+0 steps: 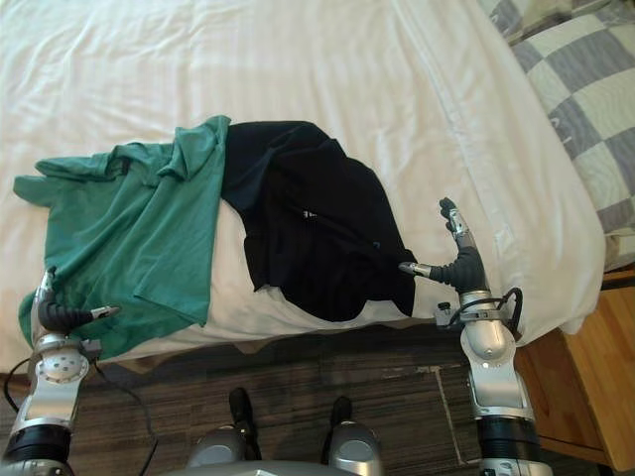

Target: Tidy the bed and pick cloth on bed and put in laundry

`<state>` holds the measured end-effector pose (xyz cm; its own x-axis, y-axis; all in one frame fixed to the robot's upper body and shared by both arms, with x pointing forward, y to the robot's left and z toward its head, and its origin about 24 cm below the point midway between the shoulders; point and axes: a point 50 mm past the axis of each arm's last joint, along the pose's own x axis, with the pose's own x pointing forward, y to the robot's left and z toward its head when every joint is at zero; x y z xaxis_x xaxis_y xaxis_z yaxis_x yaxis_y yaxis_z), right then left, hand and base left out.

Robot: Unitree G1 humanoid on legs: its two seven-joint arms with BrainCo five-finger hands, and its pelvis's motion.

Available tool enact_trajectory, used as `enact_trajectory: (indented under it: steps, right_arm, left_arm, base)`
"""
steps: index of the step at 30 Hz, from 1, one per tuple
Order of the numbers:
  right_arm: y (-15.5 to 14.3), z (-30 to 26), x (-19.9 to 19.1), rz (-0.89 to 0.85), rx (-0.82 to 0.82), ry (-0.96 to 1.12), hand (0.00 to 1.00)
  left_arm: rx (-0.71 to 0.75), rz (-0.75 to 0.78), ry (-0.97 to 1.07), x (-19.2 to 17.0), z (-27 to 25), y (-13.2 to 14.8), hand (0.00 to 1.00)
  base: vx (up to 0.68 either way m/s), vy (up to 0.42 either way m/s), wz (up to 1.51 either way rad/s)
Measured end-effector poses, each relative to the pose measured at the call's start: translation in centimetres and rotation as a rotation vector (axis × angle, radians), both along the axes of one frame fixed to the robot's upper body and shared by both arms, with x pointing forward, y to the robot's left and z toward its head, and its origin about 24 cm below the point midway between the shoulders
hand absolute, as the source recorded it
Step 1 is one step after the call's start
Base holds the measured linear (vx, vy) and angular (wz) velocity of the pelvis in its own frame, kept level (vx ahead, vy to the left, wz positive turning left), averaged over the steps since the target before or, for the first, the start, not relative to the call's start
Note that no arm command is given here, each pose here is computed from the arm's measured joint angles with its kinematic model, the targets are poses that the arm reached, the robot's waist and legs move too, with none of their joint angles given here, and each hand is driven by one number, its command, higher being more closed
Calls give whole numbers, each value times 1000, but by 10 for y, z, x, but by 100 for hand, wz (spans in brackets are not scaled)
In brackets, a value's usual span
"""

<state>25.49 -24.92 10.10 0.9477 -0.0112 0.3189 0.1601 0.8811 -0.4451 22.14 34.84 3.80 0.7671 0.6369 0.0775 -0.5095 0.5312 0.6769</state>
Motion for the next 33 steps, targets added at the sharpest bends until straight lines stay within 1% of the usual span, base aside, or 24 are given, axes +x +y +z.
enact_trajectory:
  steps: [5, 7, 11, 13, 18, 24, 27, 28, 33]
  right_arm:
    - [2, 9, 0, 12, 11, -38, 0]
    - [1, 8, -1, 9, 11, -35, 0]
    - [0, 8, -1, 7, 21, -38, 0]
    - [0, 8, -2, 7, 46, -43, 0]
    - [0, 9, -2, 5, 46, -49, 0]
    - [3, 23, -4, 19, 41, -113, 0]
    - [6, 36, -3, 28, 36, -171, 0]
    - [6, 41, -4, 33, 38, -193, 0]
    - [12, 57, 3, 66, 54, -258, 0]
  left_arm:
    - [39, 21, -36, 5, 13, 6, 0]
    - [30, 30, -79, 7, 20, 9, 0]
    - [43, 3, -140, 12, 32, 6, 0]
    - [48, -12, -146, 13, 33, 5, 0]
    - [60, -21, -143, 15, 34, 3, 0]
    - [84, -35, -97, 27, 34, -5, 0]
    - [105, -14, -85, 29, 36, -5, 0]
    - [117, -2, -91, 31, 39, -6, 100]
    - [118, 23, -65, 38, 42, -10, 100]
  base:
    - [0, 1, -1]
    - [-18, 2, -1]
    - [0, 0, 0]
    - [0, 0, 0]
    - [-22, 2, -6]
    - [-6, 8, -8]
    - [19, 12, -8]
    - [0, 0, 0]
    - [17, 2, -8]
